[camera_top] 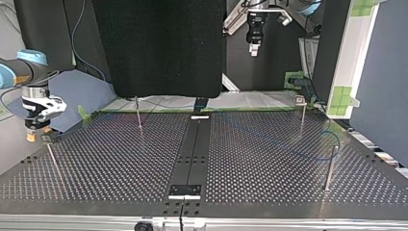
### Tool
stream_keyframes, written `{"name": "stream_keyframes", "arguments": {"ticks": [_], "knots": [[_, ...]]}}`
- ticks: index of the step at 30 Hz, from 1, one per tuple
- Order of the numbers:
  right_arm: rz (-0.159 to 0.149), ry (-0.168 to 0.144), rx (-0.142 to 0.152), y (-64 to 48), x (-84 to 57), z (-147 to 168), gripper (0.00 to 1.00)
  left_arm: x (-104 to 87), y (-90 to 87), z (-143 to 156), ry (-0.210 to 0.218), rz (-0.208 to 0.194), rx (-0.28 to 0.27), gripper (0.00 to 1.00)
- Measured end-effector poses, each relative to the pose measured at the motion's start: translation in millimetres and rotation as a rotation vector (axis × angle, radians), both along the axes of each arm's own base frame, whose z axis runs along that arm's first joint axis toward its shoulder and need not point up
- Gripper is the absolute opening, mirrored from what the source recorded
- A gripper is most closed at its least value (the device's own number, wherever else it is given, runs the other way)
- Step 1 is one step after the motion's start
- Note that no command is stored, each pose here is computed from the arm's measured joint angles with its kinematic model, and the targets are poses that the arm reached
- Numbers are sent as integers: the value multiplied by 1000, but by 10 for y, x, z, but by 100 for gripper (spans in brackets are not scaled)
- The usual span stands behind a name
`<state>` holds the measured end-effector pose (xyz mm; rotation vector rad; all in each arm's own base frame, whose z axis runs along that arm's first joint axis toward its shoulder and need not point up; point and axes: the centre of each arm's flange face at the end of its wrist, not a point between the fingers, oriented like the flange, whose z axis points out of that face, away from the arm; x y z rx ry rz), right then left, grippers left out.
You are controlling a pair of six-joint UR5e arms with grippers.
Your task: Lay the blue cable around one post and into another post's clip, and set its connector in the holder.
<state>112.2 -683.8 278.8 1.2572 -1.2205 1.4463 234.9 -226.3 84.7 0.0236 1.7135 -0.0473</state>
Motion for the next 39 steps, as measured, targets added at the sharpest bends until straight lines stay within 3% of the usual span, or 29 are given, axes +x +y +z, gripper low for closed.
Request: {"name": "stream_keyframes", "arguments": {"ticks": [10,18,22,26,29,34,39], "knots": [[-95,-9,45,96,-109,-137,100,-2,1,-1,1,0,1,100],[-147,-56,1,285,-83,-6,100,-2,0,-2,2,-1,1,100],[-131,-60,-33,401,15,94,100,-1,-1,-1,1,-1,0,100],[-107,-31,-74,547,167,194,100,-4,-1,-2,3,-2,1,100],[-89,-13,-88,644,308,185,100,-11,3,-7,9,-2,4,100],[-60,-1,-67,802,527,56,100,-19,8,-13,17,-1,5,100],[-51,25,-20,1005,743,-144,100,-20,9,-15,18,-1,5,100]]}}
